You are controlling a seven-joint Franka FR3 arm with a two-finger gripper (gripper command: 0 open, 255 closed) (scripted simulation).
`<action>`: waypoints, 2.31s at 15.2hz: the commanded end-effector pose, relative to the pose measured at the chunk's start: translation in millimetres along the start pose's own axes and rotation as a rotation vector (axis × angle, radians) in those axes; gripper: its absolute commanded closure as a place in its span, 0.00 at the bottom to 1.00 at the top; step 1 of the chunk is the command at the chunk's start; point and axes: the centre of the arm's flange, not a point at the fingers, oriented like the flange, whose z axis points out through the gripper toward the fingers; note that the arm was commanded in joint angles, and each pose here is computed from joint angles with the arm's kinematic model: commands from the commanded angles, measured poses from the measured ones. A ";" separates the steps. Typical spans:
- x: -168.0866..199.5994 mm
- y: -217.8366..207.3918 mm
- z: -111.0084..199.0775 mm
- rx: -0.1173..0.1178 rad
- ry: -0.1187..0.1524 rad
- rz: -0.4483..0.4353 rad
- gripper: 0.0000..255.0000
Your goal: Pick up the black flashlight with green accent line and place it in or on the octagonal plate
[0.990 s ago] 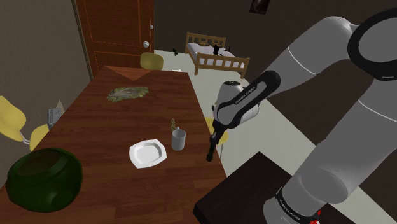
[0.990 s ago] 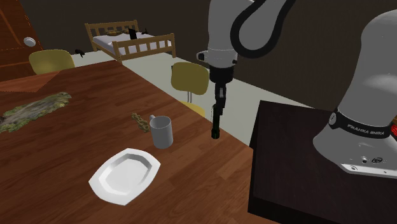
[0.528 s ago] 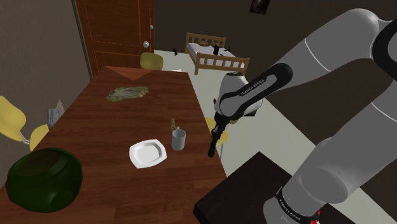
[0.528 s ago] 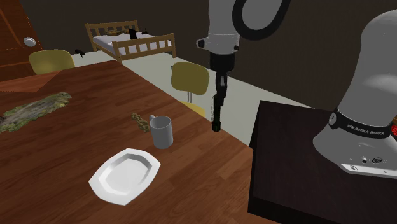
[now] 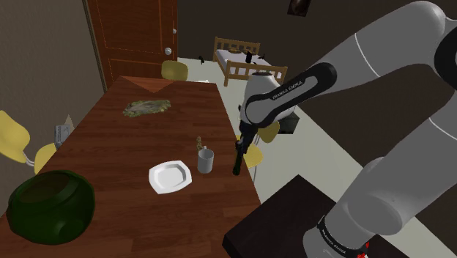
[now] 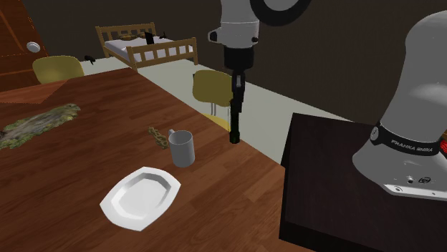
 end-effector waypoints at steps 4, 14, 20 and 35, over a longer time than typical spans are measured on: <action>53.5 -36.3 -10.6 0.000 0.000 0.000 1.00; 162.5 -107.1 -33.6 0.000 0.000 0.000 1.00; 227.9 -149.6 -47.5 0.000 0.000 0.000 1.00; 257.5 -166.9 9.9 0.000 0.000 0.000 1.00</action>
